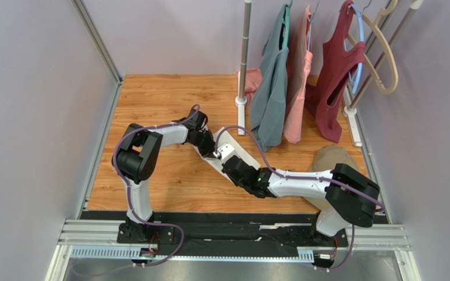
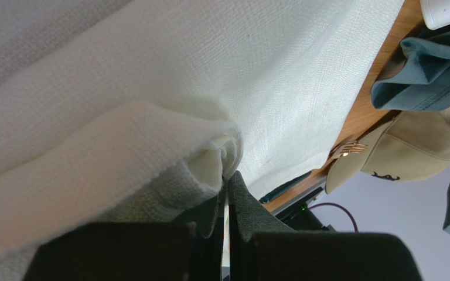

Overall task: Fold the napkin into a case and place the utensils inside
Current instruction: Fold the lower triangle-folded napkin at the center of the board.

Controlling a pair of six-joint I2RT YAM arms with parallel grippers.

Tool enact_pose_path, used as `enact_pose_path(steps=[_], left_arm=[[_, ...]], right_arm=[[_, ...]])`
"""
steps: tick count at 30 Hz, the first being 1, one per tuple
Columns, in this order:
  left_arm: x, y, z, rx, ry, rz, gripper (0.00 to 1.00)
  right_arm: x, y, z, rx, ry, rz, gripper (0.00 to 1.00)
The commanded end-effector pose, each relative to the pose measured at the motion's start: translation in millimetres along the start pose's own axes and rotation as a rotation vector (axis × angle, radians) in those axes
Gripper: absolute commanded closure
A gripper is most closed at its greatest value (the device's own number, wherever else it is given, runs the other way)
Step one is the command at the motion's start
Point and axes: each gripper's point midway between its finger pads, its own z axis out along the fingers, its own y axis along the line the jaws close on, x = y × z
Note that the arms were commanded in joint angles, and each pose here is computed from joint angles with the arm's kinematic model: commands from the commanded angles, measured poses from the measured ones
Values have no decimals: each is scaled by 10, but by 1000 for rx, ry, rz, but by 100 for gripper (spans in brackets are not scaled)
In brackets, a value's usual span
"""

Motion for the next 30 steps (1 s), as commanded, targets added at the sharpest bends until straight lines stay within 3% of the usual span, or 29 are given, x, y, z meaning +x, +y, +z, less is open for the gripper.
enact_pose_path(steps=[1,5,8,12,15,16,20,28,30], left_arm=[[-97,116,62,-80,-51,32,100],[-108,26,28,-78,-59,52,100],[-103,-4,24,-79,-65,64,100],[-77,-43,27,-80,-66,83,100],[-54,-51,22,-89,-73,99,100],[-39,-48,31,-92,-72,105,100],[-37,-32,27,-112,-78,117,100],[-65,87,17,-162,-91,147,100],[-63,137,-1,-186,-93,172,100]], right_arm=[[162,118,-42,-78,44,155,88],[398,97,-63,-98,103,268,85],[575,37,-89,-111,178,408,75],[502,-211,-161,-158,192,576,56],[269,-404,-203,-162,157,566,38],[211,-439,-183,-164,151,557,36],[-175,-449,-88,-223,103,489,35],[-382,-474,101,-217,110,428,36],[-294,-487,230,-189,160,414,42]])
